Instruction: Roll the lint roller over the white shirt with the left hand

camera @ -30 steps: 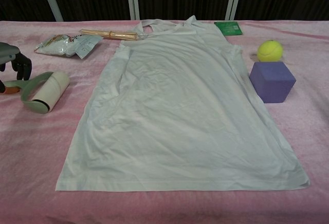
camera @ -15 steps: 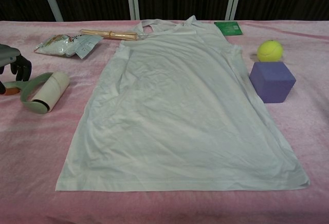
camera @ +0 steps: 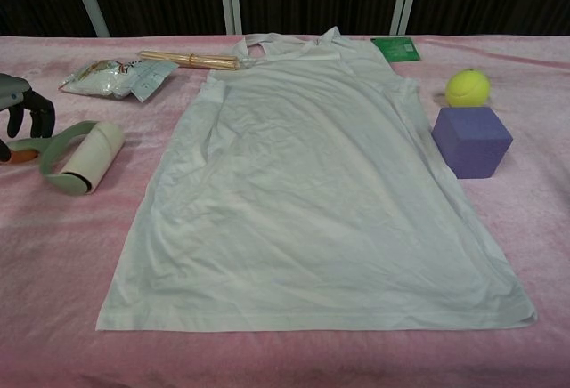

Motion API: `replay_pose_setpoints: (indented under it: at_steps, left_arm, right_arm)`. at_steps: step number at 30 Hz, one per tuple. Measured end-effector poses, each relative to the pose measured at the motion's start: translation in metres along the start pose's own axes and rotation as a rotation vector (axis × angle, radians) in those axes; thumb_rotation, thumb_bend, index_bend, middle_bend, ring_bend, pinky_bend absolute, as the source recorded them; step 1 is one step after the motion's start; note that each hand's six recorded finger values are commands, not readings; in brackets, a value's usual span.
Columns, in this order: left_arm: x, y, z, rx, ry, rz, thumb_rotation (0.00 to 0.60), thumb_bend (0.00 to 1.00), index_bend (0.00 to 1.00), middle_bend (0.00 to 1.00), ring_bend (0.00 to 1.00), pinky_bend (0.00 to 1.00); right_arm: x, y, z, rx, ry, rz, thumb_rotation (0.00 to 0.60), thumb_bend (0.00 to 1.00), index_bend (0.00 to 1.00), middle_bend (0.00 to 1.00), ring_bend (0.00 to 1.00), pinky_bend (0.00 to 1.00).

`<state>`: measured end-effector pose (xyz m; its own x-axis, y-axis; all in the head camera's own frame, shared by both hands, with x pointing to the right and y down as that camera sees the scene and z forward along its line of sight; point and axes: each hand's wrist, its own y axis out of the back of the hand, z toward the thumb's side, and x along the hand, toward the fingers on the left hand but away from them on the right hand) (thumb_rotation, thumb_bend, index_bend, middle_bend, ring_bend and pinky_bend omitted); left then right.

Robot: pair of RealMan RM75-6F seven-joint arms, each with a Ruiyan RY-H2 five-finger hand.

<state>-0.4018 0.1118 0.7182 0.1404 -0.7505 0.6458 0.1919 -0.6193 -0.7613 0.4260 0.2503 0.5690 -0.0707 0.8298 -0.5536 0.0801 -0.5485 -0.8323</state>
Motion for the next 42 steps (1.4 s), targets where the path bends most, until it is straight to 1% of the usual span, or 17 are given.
replay_pose_setpoints:
  at_steps: [3, 6, 10, 14, 21, 24, 26, 29, 31, 36, 38, 42]
  left_arm:
    - [-0.006, 0.002, -0.004, -0.044, -0.001, 0.005, 0.6, 0.55, 0.65, 0.64, 0.5, 0.68]
    - [-0.011, 0.009, -0.006, -0.063, -0.01, 0.014, 0.6, 0.55, 0.65, 0.64, 0.51, 0.68]
    - [-0.015, 0.023, -0.002, -0.047, -0.035, 0.039, 0.6, 0.55, 0.66, 0.64, 0.51, 0.68]
    - [-0.018, 0.043, 0.01, -0.025, -0.069, 0.058, 0.6, 0.55, 0.66, 0.64, 0.51, 0.68]
    - [-0.014, 0.088, 0.049, 0.02, -0.126, 0.061, 0.6, 0.55, 0.67, 0.65, 0.51, 0.69]
    - [-0.006, 0.105, 0.07, -0.019, -0.144, 0.043, 0.6, 0.55, 0.67, 0.65, 0.51, 0.69]
    - [-0.001, 0.112, 0.08, -0.035, -0.157, 0.033, 0.6, 0.55, 0.67, 0.65, 0.51, 0.69]
    - [0.009, 0.124, 0.104, -0.038, -0.192, 0.014, 0.6, 0.55, 0.67, 0.65, 0.51, 0.69]
    - [0.015, 0.127, 0.121, -0.031, -0.219, -0.003, 0.6, 0.55, 0.67, 0.65, 0.51, 0.69]
    - [0.024, 0.123, 0.149, -0.039, -0.254, -0.052, 0.6, 0.55, 0.67, 0.65, 0.51, 0.69]
    - [0.027, 0.123, 0.156, -0.022, -0.259, -0.062, 0.6, 0.56, 0.67, 0.65, 0.51, 0.69]
    - [0.034, 0.119, 0.167, 0.042, -0.257, -0.077, 0.6, 0.56, 0.67, 0.65, 0.51, 0.69]
  right_arm:
    - [0.0, 0.0, 0.0, -0.004, -0.003, 0.0, 0.6, 0.28, 0.04, 0.0, 0.15, 0.15]
    - [0.001, 0.0, 0.0, -0.006, -0.004, 0.001, 0.6, 0.28, 0.04, 0.0, 0.15, 0.15]
    - [0.001, 0.0, 0.0, -0.01, -0.006, 0.002, 0.6, 0.28, 0.04, 0.0, 0.15, 0.15]
    - [0.001, 0.0, 0.0, -0.012, -0.008, 0.004, 0.6, 0.28, 0.04, 0.0, 0.15, 0.15]
    - [0.001, 0.0, 0.0, -0.02, -0.013, 0.006, 0.6, 0.28, 0.04, 0.0, 0.15, 0.15]
    - [0.001, 0.001, -0.001, -0.023, -0.015, 0.006, 0.6, 0.28, 0.04, 0.0, 0.15, 0.15]
    - [0.001, 0.001, -0.001, -0.027, -0.017, 0.007, 0.6, 0.28, 0.04, 0.0, 0.15, 0.15]
    - [0.001, 0.001, -0.002, -0.032, -0.02, 0.009, 0.6, 0.28, 0.04, 0.0, 0.15, 0.15]
    - [0.001, 0.001, -0.002, -0.034, -0.022, 0.01, 0.6, 0.28, 0.04, 0.0, 0.15, 0.15]
    - [0.001, 0.001, -0.003, -0.039, -0.026, 0.011, 0.6, 0.28, 0.04, 0.0, 0.15, 0.15]
    - [0.001, 0.001, -0.003, -0.04, -0.027, 0.011, 0.6, 0.28, 0.04, 0.0, 0.15, 0.15]
    - [0.001, 0.001, -0.003, -0.044, -0.032, 0.013, 0.6, 0.28, 0.04, 0.0, 0.15, 0.15]
